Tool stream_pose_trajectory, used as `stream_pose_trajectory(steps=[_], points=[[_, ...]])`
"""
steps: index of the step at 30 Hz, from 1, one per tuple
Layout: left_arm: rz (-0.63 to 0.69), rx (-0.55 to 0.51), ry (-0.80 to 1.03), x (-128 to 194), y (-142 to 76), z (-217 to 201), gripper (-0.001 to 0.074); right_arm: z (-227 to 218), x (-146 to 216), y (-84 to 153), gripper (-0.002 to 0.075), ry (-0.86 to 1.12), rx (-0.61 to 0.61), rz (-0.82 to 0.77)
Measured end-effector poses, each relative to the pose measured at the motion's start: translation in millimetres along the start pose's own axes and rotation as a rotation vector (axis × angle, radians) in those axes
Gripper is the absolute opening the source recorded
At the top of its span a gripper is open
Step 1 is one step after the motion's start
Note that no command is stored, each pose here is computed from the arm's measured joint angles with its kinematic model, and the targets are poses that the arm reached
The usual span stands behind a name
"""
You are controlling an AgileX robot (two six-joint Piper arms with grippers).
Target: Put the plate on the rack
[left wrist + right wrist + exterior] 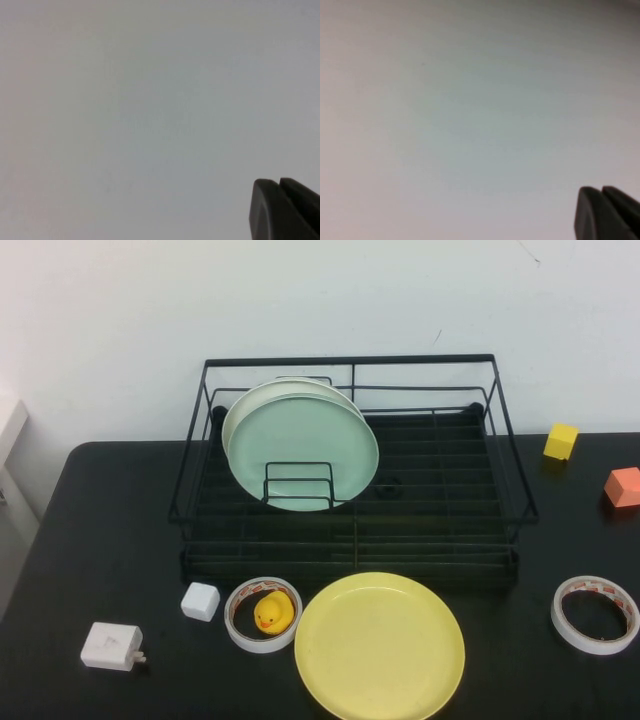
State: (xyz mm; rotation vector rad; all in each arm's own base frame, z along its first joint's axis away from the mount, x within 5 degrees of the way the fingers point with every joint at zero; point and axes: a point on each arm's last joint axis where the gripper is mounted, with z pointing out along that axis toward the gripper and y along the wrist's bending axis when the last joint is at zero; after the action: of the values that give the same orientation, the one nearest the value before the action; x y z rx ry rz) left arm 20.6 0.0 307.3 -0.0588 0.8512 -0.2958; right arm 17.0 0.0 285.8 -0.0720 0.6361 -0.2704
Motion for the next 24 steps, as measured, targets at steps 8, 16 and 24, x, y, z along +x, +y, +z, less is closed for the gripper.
stream_pose_trajectory(steps=[8, 16, 24], points=[[0.235, 0.009, 0.185, -51.9, -13.9, 35.1, -0.0002, 39.2, -50.1, -14.5, -0.0002, 0.098, -0.013, -0.186], [0.301, 0.013, 0.439, -15.8, -7.8, 43.2, -0.0002, 82.6, -47.3, -12.3, -0.0002, 0.641, -0.224, -0.174], [-0.053, -0.143, 0.871, 50.1, 3.9, 18.7, -0.0002, 92.3, 30.2, 24.3, -0.0002, 1.341, -0.511, 0.124]])
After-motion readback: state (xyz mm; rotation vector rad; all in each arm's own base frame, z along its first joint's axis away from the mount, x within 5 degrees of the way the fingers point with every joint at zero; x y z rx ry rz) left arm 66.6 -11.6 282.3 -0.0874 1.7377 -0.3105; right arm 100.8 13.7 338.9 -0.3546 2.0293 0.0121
